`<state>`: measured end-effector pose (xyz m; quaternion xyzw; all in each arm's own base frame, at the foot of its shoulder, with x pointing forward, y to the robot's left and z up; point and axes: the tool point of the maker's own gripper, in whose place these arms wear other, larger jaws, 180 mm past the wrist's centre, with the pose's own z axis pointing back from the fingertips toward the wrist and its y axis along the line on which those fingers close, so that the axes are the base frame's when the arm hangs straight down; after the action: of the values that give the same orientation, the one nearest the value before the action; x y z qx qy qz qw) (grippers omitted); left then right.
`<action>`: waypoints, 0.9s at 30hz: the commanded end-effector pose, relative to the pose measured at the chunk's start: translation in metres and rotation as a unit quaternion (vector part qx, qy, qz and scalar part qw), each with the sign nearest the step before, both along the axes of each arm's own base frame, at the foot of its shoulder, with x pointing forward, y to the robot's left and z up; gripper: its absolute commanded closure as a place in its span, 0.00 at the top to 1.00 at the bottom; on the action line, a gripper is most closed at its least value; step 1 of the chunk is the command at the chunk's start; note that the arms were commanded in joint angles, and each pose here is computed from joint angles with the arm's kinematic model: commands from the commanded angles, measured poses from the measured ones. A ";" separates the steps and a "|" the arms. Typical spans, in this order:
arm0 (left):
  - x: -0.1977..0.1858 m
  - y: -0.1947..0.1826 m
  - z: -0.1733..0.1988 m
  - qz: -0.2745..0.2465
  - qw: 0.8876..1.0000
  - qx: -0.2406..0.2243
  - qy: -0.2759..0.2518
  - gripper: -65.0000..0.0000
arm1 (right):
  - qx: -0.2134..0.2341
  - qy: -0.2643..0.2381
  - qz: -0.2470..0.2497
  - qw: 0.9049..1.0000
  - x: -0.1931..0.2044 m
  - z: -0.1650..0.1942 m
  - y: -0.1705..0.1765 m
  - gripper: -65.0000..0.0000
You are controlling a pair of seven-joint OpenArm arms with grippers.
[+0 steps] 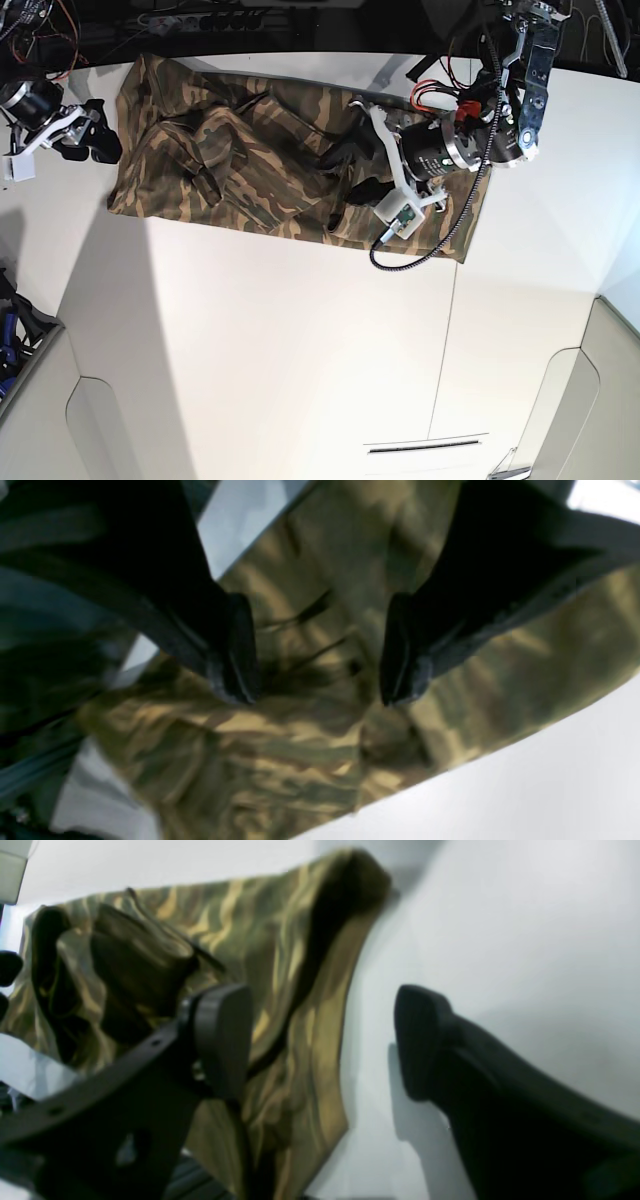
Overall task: Fold the T-shirt properly
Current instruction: 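Carry the strip end with the left gripper toward the right gripper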
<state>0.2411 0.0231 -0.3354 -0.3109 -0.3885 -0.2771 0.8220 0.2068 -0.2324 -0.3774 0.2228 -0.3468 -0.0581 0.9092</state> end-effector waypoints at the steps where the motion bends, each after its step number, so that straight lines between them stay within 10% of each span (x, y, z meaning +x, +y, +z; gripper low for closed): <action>1: 0.005 -0.005 0.014 0.003 1.000 -0.026 -0.017 0.63 | 0.008 -0.022 -0.003 1.000 0.005 0.009 0.002 0.68; 9: -0.010 -0.049 0.029 -0.027 0.994 -0.105 0.009 0.59 | 0.052 -0.022 -0.013 0.998 -0.001 0.003 0.026 0.67; 13: -0.025 -0.082 0.025 -0.063 0.994 -0.093 0.001 0.26 | 0.066 -0.032 -0.015 0.997 0.002 0.007 0.028 0.64; 18: -0.029 -0.110 0.012 -0.078 0.995 -0.051 -0.035 0.08 | 0.065 -0.032 -0.016 0.997 0.002 0.007 0.027 0.03; 27: 0.001 -0.117 -0.033 0.000 1.000 0.003 -0.012 0.08 | 0.051 -0.033 -0.041 0.997 -0.002 0.009 0.008 0.00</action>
<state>0.2345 -0.0871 -0.3836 -0.2916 -0.3735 -0.2885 0.8320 0.1992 -0.2205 -0.3784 0.2575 -0.3629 -0.1117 0.8886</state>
